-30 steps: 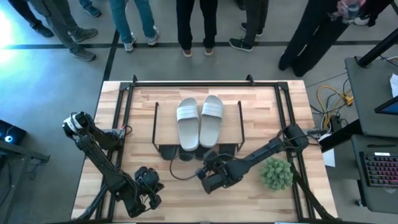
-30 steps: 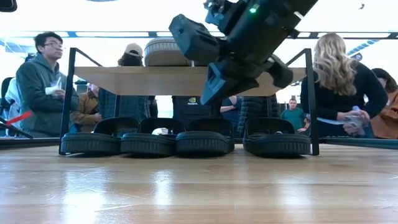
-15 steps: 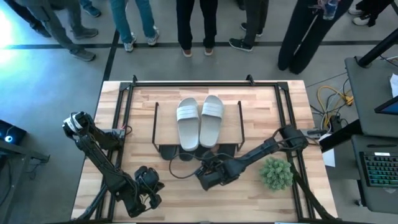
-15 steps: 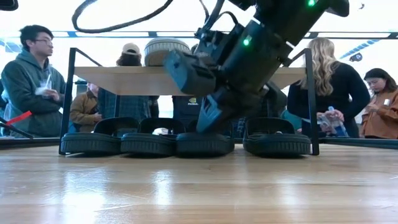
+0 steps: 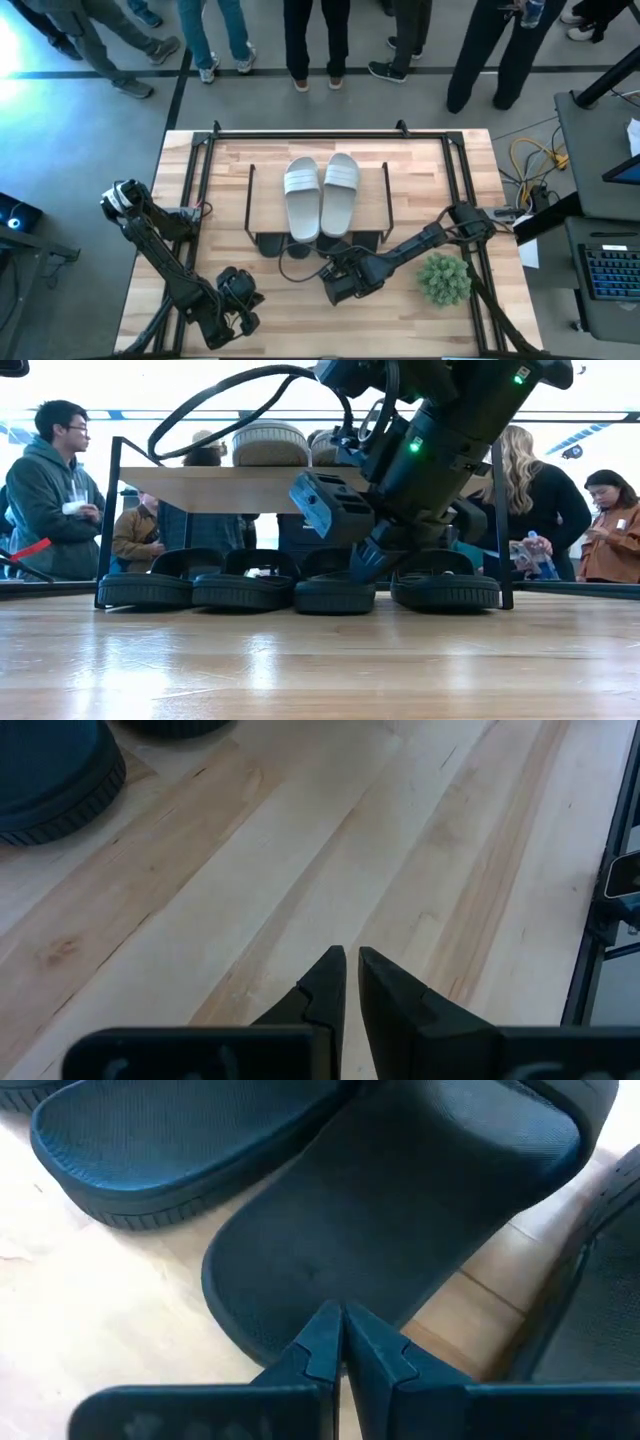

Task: Pick and place slides into the shelf
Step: Adjust the slides on the shelf

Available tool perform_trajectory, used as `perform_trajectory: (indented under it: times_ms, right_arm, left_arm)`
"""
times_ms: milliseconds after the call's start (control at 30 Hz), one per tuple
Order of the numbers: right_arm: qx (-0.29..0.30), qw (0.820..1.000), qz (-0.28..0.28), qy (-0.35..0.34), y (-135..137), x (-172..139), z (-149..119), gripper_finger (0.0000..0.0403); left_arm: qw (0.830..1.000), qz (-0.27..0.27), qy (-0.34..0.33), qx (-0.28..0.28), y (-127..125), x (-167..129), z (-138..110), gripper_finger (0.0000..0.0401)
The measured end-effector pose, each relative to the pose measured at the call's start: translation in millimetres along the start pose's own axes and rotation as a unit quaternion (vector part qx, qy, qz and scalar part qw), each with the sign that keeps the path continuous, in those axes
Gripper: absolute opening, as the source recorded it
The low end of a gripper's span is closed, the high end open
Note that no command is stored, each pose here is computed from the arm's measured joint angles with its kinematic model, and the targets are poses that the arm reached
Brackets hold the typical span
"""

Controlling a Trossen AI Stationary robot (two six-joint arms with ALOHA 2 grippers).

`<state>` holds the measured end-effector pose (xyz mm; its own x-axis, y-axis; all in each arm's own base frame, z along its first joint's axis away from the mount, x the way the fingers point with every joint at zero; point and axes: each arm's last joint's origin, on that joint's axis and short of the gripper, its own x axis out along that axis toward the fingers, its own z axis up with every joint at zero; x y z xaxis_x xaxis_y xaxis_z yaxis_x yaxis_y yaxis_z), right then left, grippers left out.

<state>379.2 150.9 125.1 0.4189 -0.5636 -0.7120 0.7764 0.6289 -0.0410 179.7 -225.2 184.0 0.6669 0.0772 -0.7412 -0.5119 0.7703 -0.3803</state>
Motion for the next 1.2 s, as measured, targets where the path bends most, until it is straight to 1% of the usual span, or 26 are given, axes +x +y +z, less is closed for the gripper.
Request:
perform_trajectory:
  times_ms: [500,633,767,867,1033,1133,1200]
  right_arm:
    - [0.001,1.000,-0.008,-0.011,-2,-4,2,0.0008]
    - [-0.009,0.999,-0.024,-0.027,-6,-10,8,0.0008]
    - [-0.026,0.999,-0.029,-0.025,-5,-16,11,0.0008]
    - [-0.041,0.998,-0.026,-0.028,-3,-28,16,0.0008]
    - [-0.035,0.999,0.005,-0.038,3,-49,22,0.0008]
    - [-0.041,0.997,0.039,-0.048,13,-54,23,0.0008]
    - [-0.045,0.995,0.073,-0.060,22,-54,23,0.0008]
  left_arm:
    - [1.000,-0.001,0.000,-0.001,0,0,0,0.0017]
    - [1.000,-0.001,0.000,-0.002,0,0,0,0.0017]
    - [1.000,-0.002,0.000,-0.003,-1,0,0,0.0017]
    - [1.000,-0.003,0.000,-0.003,-1,0,0,0.0017]
    - [1.000,-0.008,0.002,-0.006,-3,-1,1,0.0017]
    - [1.000,-0.009,0.003,-0.007,-4,-2,1,0.0017]
    - [1.000,-0.009,0.003,-0.007,-4,-2,1,0.0017]
